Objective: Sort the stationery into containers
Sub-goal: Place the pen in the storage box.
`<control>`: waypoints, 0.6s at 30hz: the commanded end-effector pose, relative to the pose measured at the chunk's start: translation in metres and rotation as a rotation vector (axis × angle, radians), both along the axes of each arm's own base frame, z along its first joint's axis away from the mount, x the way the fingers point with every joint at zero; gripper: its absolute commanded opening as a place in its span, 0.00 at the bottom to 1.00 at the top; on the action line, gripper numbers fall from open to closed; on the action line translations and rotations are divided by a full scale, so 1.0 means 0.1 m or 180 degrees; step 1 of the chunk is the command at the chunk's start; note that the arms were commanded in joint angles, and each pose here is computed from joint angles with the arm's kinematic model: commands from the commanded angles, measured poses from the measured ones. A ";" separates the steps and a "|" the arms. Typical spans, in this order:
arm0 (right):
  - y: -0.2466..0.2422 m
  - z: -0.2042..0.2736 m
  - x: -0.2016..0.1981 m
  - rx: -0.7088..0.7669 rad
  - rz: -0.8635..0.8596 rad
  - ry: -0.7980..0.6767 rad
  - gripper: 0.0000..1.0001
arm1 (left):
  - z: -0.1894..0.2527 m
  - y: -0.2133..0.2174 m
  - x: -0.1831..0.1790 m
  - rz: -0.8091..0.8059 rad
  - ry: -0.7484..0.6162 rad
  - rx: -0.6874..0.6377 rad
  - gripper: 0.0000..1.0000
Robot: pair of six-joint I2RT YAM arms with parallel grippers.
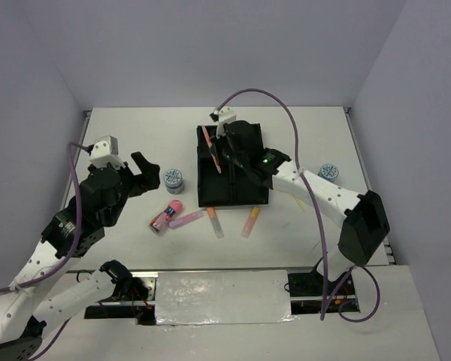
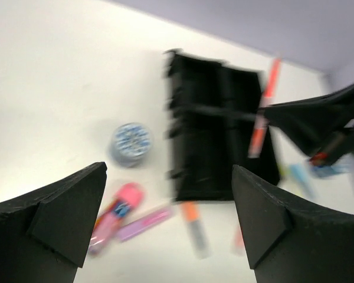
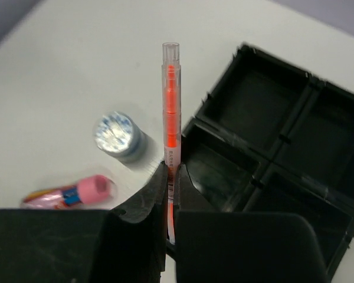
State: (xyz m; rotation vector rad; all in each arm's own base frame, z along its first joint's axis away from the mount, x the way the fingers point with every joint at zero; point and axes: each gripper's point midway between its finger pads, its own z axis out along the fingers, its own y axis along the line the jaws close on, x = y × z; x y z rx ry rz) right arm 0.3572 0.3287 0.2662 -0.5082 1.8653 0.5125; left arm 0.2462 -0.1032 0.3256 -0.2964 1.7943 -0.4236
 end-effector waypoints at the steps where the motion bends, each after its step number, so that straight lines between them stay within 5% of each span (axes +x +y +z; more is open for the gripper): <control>1: -0.15 -0.40 0.08 -0.0510 -0.0135 0.0192 0.00 | -0.26 0.51 -0.17 0.0478 0.0261 0.0711 0.99; 18: 0.00 -1.46 0.17 -0.0876 -0.0011 0.0593 0.00 | -0.56 0.47 -0.30 0.0069 0.0185 0.0956 0.99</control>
